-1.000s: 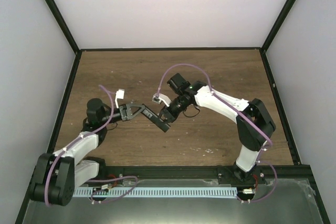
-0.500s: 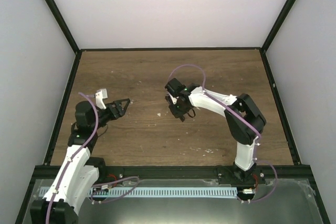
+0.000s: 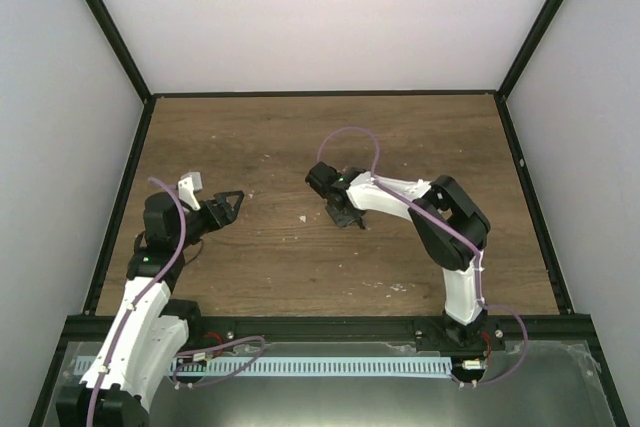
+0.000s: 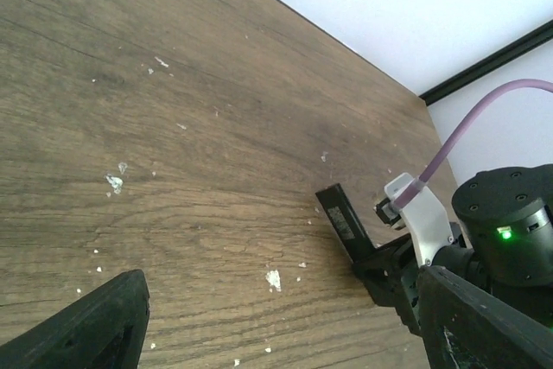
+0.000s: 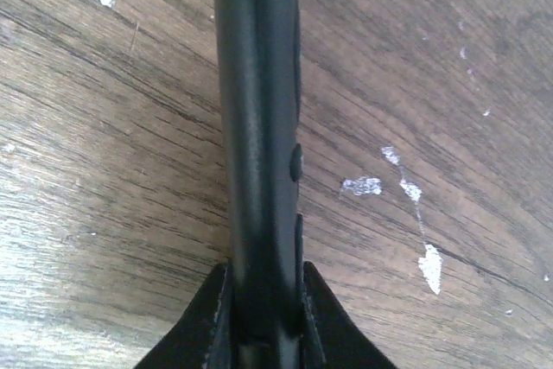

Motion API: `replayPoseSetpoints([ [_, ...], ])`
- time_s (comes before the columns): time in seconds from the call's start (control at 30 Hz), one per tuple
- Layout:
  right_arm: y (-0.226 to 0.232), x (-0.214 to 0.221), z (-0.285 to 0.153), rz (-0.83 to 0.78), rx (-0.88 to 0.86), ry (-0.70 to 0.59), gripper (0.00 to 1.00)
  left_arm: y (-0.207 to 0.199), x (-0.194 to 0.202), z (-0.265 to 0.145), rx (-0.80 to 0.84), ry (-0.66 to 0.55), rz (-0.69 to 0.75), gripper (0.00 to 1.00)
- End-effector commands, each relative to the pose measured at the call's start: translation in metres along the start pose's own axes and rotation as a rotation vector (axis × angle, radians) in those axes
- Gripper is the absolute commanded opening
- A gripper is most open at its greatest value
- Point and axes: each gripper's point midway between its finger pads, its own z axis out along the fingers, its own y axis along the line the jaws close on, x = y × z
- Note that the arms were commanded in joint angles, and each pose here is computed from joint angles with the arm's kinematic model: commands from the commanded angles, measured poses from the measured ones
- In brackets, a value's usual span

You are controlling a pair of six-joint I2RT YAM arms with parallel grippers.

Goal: Load the batteries into the remote control

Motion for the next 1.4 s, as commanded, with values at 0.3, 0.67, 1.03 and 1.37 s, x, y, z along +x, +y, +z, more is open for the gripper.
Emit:
replayPoseSetpoints([
  [0.3, 0.012, -0.005, -0.001, -0.044, 0.036, -0.03, 0.44, -0.001, -0.005, -0.005, -0.013, -0.017, 0.013, 0.86],
  [0.67, 0.03, -0.033, -0.05, -0.015, -0.168, -0.207, 0.89, -0.014, -0.029, -0.02, -0.032, -0.092, 0.062, 1.0],
  [1.03, -0.015, -0.072, -0.131, 0.13, -0.237, -0.463, 1.0, -0.047, -0.083, -0.048, -0.084, -0.199, 0.183, 1.0],
  [1.37, -0.099, -0.075, -0.174, 0.274, -0.139, -0.579, 1.0, -0.071, -0.141, -0.054, -0.189, -0.199, 0.244, 1.0],
])
